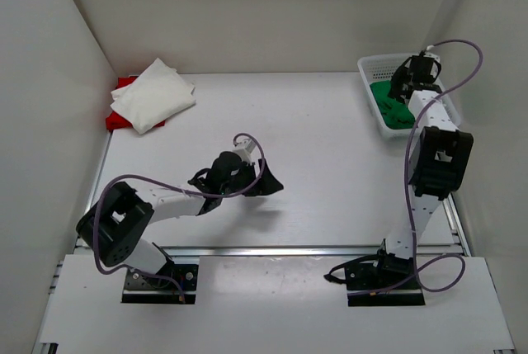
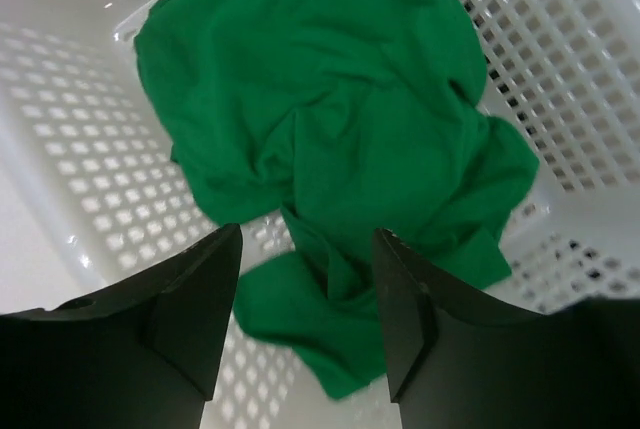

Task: Fold and stack the t-shirts
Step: Grab crumpled tshirt from bin with the right arm

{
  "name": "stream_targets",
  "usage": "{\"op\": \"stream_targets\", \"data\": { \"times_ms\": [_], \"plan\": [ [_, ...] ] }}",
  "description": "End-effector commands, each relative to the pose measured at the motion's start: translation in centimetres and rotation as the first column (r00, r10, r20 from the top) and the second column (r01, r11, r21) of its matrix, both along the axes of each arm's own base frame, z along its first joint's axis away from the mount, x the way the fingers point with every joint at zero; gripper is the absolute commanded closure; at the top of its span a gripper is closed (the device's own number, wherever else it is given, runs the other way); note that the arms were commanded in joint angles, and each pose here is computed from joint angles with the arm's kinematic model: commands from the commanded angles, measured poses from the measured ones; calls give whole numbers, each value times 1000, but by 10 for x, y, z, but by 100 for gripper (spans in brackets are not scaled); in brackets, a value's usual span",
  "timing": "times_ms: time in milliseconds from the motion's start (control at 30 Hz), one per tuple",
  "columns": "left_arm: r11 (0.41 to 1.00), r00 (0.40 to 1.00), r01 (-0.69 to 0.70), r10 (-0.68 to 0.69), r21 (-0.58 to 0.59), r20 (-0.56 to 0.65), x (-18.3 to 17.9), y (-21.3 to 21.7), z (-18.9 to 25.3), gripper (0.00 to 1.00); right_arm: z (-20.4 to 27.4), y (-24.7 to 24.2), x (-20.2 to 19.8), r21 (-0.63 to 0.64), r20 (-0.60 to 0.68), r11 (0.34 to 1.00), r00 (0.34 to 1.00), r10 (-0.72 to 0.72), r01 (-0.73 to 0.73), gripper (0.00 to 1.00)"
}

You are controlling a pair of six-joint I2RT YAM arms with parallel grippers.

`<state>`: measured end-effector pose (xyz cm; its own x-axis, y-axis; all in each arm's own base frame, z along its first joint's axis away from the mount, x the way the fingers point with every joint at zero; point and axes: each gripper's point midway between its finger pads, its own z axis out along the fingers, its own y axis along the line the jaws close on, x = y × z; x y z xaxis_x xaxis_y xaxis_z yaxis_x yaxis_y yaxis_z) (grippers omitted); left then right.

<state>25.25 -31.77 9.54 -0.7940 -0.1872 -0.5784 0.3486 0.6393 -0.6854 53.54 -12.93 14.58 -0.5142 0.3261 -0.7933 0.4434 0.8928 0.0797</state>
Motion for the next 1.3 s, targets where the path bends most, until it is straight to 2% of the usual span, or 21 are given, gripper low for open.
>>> {"op": "stream_targets", "data": {
  "times_ms": [0,133,267,333,400,433,533,633,700,733,800,833,900,933,1033,1067,1133,1167,1200,1267],
  "plan": [
    [996,996,75,-73,-46,47,-22,6,9,20,-16,-12,9,-104,-108,995,994,-2,-9,47],
    [998,997,60,-59,-7,44,-40,25,-7,22,-40,-5,40,-58,-157,996,986,54,-64,44],
    [999,999,37,-37,-4,33,-38,36,-15,21,-64,-2,68,19,-208,997,975,74,-72,44],
    [999,998,43,-43,3,40,-36,37,-14,21,-76,5,73,42,-219,996,972,85,-78,61],
    [999,999,31,-32,10,35,-32,38,-15,21,-69,2,75,49,-188,997,980,68,-60,93],
    [999,999,39,-39,9,32,-33,36,-16,21,-59,1,75,44,-174,998,983,51,-44,99],
    [999,999,40,-40,8,27,-31,32,-15,21,-7,-1,81,-3,-93,999,995,38,-38,100],
    [998,998,58,-57,-4,9,-31,27,-14,22,78,6,75,-45,39,998,999,36,-34,100],
    [998,999,48,-47,-29,24,-23,24,0,22,161,16,58,-75,179,996,982,66,-53,100],
    [999,999,32,-31,-39,31,-18,26,5,22,181,21,52,-86,212,994,973,87,-70,100],
    [998,999,13,-10,-61,51,-8,28,21,22,256,55,24,-122,332,983,927,173,-140,100],
    [998,999,3,0,-69,46,-4,31,24,22,272,65,17,-123,361,976,908,211,-178,100],
    [995,998,-26,31,-92,50,5,39,35,22,335,117,-24,-147,467,940,816,340,-308,100],
    [994,998,-27,31,-102,46,6,40,37,20,348,133,-32,-160,493,924,783,379,-346,100],
    [989,997,-56,63,-140,44,15,52,50,20,416,209,-106,-252,618,819,565,546,-516,100],
    [986,995,-72,81,-151,53,19,59,55,20,414,233,-114,-265,631,783,513,582,-563,100],
    [977,990,-123,133,-176,50,26,74,63,20,461,260,-178,-367,726,740,323,607,-564,100],
    [971,987,-141,154,-193,55,27,82,69,20,449,283,-186,-371,713,706,302,633,-603,100],
    [962,979,-174,193,-210,71,32,94,75,20,457,298,-208,-391,727,678,243,642,-623,100],
    [939,962,-244,266,-244,62,39,115,83,19,459,310,-223,-388,731,635,197,654,-668,100]
  ]
}}
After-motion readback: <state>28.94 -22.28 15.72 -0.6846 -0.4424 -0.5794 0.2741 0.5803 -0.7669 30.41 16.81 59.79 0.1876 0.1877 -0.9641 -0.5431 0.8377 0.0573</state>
